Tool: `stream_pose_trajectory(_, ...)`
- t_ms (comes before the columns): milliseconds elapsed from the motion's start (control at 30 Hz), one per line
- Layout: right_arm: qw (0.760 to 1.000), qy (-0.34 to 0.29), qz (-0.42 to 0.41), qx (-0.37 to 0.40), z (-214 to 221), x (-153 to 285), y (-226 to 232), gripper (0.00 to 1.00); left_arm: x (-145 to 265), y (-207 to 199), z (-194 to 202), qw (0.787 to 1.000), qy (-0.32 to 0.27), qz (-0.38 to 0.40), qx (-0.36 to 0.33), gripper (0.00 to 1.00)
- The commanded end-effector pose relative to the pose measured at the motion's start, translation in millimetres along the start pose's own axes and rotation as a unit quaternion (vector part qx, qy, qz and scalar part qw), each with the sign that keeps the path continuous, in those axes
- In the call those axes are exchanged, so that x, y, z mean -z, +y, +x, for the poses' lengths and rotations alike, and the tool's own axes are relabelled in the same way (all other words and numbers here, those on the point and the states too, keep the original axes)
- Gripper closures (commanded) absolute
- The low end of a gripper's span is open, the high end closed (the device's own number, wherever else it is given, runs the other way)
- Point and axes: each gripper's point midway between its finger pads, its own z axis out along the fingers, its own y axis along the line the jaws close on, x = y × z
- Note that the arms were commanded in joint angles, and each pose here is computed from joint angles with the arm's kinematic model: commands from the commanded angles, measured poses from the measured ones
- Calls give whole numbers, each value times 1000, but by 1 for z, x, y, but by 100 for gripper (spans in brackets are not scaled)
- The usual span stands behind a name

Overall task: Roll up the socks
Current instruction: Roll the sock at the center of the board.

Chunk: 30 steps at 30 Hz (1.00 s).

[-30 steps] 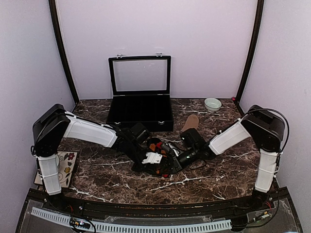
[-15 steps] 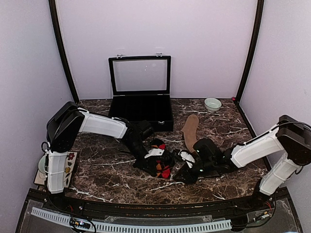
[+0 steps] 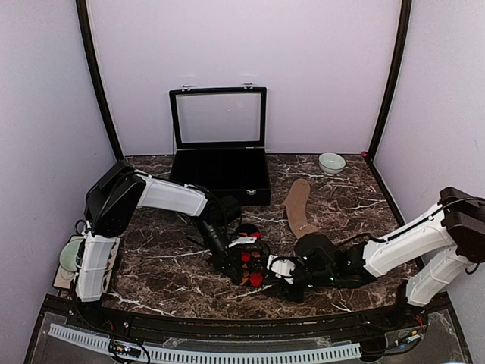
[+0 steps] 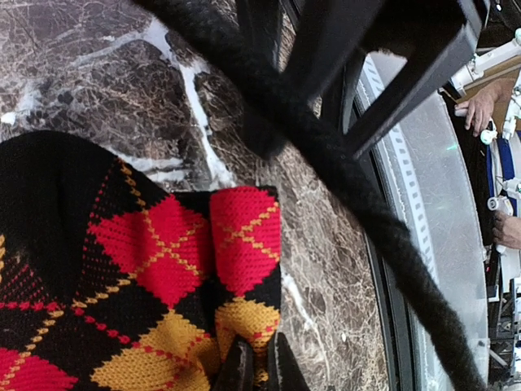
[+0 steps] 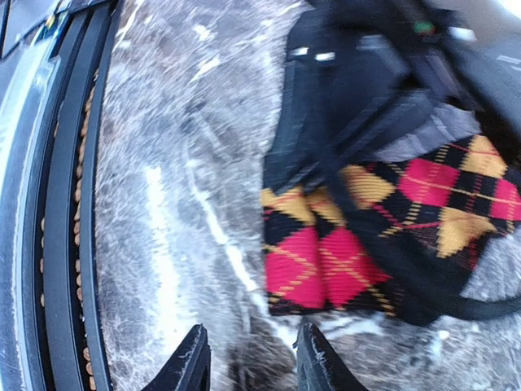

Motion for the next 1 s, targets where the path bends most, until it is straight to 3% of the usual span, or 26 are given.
stream_pose_trajectory(0,999,-20,6,47,-20,-10,6,64,-9,13,25,998,48,-11,43,100)
stream_pose_trajectory(167,996,-35,18,83,-47,-19,5,64,-12,20,27,997,56,-16,53,100)
stream_pose_trajectory(567,996,-13,15,89,-27,-48,3,66,-13,30,34,995,74,-36,64,100)
stream_pose_trajectory(733,997,-2,12,73,-12,-53,4,74,-12,35,39,993,87,-50,63,99)
stream_pose_trajectory(867,998,12,17,56,3,-54,2,84,-10,36,36,993,86,-55,62,90)
stream_pose_trajectory(967,998,27,21,44,17,-54,1,84,-7,34,32,993,82,-55,57,87)
